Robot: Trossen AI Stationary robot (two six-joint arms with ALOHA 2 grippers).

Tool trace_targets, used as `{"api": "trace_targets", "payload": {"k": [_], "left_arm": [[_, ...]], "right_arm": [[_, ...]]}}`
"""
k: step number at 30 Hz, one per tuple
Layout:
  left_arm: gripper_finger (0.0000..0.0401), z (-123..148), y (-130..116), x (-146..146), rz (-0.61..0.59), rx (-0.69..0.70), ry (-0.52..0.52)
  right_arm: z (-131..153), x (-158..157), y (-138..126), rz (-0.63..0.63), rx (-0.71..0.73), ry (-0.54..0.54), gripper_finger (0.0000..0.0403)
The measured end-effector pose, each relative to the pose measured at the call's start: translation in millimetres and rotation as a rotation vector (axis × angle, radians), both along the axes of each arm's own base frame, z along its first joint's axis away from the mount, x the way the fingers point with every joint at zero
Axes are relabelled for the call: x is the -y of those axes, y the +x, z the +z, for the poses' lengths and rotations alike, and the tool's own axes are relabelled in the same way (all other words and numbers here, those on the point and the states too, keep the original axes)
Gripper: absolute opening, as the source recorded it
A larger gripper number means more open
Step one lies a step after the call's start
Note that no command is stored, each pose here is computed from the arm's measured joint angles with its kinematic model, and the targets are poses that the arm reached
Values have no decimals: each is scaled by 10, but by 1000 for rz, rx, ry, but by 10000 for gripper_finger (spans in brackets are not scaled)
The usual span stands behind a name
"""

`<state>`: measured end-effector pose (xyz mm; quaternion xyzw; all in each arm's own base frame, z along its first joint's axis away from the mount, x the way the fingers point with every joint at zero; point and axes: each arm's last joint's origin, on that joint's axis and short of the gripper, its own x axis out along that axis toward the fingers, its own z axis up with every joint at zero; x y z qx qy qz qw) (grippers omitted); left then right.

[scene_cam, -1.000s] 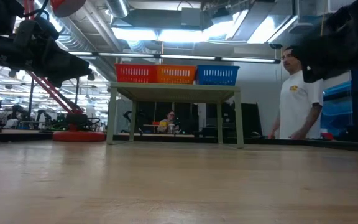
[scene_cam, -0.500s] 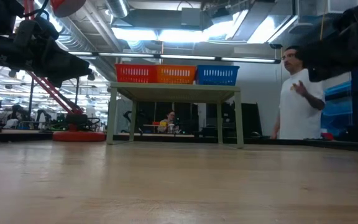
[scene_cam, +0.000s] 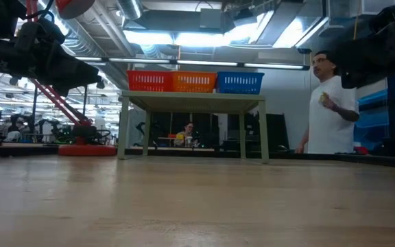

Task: Pick & Place Office Desk Supplies
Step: Return to Home Position

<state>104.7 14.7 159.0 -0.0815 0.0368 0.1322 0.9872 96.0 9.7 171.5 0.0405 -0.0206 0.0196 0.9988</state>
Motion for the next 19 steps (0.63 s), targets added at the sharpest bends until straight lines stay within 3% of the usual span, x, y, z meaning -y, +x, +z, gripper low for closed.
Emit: {"api": "trace_targets", "payload": {"k": [19], "left_arm": [[143,1,0,0,0,1,-4]], "right_arm": [[6,2,0,-7,6,-6,132]]}}
